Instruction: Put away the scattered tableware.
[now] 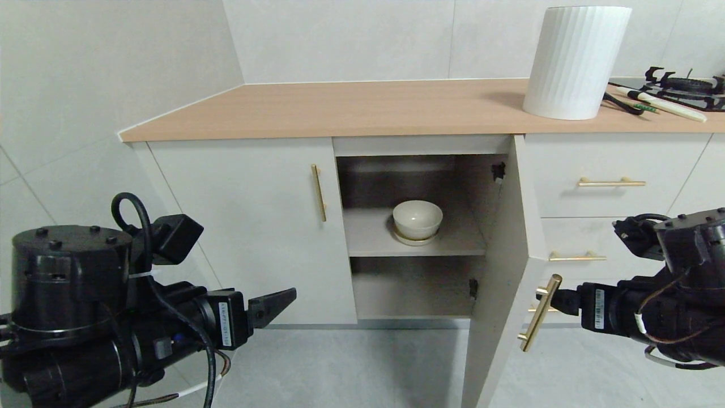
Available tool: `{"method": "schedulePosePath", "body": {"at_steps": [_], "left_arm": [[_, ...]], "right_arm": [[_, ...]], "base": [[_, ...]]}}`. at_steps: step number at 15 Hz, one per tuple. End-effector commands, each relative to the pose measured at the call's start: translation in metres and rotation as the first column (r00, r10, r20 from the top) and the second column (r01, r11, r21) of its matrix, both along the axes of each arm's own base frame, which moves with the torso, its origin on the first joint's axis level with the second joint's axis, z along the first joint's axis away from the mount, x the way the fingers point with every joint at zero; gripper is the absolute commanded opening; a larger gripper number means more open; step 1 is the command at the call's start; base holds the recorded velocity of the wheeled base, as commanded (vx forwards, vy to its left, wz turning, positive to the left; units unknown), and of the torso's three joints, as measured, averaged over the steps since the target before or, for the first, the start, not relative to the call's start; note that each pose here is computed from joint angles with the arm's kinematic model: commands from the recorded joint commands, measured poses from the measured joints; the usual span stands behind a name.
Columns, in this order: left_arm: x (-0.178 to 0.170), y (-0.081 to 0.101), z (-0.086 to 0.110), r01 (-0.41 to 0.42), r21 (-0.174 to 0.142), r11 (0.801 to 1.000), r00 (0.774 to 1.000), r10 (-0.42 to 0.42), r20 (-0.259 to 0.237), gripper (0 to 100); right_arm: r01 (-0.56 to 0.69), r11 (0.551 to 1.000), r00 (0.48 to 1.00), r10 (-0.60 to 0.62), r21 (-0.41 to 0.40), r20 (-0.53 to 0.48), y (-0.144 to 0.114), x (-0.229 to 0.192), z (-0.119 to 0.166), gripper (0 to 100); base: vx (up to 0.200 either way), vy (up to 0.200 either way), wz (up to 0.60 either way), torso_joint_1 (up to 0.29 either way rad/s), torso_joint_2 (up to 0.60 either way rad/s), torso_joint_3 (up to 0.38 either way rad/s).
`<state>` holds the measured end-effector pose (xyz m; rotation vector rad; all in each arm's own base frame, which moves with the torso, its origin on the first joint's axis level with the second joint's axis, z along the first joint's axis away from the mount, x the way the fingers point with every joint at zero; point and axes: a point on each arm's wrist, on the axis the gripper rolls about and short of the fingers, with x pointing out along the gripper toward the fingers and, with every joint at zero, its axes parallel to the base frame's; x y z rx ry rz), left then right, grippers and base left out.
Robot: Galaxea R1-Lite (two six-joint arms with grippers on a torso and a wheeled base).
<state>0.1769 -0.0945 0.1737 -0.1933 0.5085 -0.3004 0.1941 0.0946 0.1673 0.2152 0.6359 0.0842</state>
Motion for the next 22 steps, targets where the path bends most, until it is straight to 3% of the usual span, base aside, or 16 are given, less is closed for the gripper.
{"method": "schedulePosePath", "body": {"at_steps": [1, 5, 13, 19, 22], "left_arm": [[0.0, 0.0, 0.0, 0.0, 0.0, 1.0, 1.0, 0.0, 0.002, 100], [0.0, 0.0, 0.002, -0.002, -0.002, 1.0, 1.0, 0.002, 0.008, 100], [0.0, 0.0, 0.003, -0.002, -0.007, 1.0, 1.0, 0.002, 0.016, 100], [0.001, 0.0, 0.004, -0.004, -0.011, 1.0, 1.0, 0.004, 0.022, 100], [0.003, -0.001, 0.004, -0.004, -0.023, 1.0, 0.999, 0.005, 0.041, 100]], "right_arm": [[-0.011, 1.0, 1.0, 0.011, -0.01, -0.011, 0.016, 0.027, -0.021, 100], [-0.035, 0.999, 0.998, 0.035, -0.008, 0.046, 0.037, 0.065, -0.041, 100], [-0.126, 0.989, 0.988, 0.118, 0.077, 0.094, 0.067, 0.117, -0.036, 100], [-0.115, 0.985, 0.98, 0.092, 0.125, 0.179, 0.096, 0.175, -0.058, 100], [-0.058, 0.972, 0.98, 0.012, 0.229, 0.199, 0.101, 0.2, -0.062, 100]], "base": [[0.0, 0.0, 0.0, 0.0, 0.0, 0.0], [0.0, 0.0, 0.0, 0.0, 0.0, 0.0], [0.0, 0.0, 0.0, 0.0, 0.0, 0.0], [0.0, 0.0, 0.0, 0.0, 0.0, 0.0], [0.0, 0.0, 0.0, 0.0, 0.0, 0.0]]}}
